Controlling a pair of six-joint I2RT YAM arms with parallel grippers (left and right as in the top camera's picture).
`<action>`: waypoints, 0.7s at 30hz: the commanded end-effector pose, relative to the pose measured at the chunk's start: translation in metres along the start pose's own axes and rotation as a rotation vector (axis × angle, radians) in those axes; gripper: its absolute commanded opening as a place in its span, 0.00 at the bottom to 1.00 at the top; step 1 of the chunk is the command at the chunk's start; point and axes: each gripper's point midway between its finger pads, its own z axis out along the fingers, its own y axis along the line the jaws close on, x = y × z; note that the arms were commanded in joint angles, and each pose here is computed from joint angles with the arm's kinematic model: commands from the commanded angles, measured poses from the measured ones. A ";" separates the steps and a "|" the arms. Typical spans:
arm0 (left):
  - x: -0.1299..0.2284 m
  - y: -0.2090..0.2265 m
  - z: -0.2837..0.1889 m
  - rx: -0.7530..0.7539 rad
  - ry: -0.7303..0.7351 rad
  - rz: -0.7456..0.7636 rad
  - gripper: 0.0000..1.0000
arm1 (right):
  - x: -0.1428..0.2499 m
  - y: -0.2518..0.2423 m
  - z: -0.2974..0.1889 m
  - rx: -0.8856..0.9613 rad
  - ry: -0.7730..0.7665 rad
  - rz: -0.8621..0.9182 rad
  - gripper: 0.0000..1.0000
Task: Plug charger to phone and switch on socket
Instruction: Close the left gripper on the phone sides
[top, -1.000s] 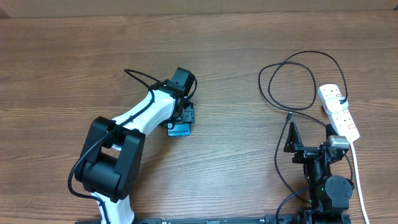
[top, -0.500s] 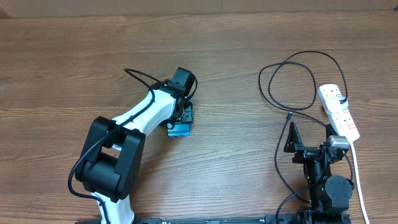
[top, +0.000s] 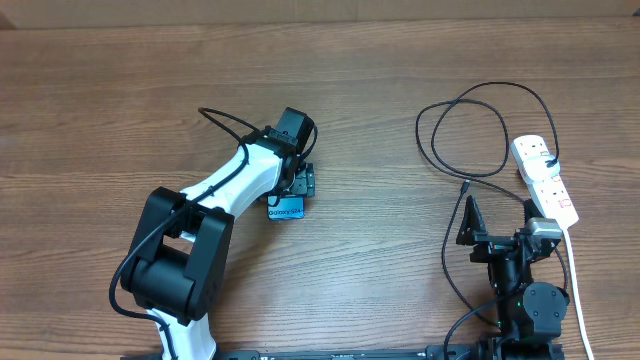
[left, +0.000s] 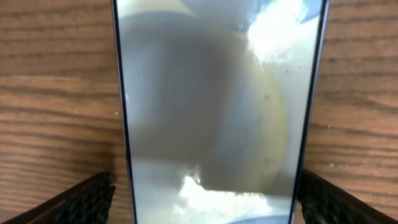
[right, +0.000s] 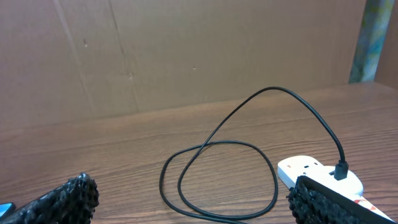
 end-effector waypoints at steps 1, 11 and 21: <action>0.008 0.012 0.019 -0.060 0.026 0.008 0.92 | 0.002 -0.001 0.000 0.001 -0.001 -0.004 1.00; 0.008 0.006 0.020 -0.029 0.029 -0.039 0.89 | 0.002 -0.001 0.000 0.001 -0.001 -0.004 1.00; 0.017 0.010 0.026 -0.050 0.068 -0.033 0.78 | 0.002 -0.001 0.000 0.001 -0.001 -0.004 1.00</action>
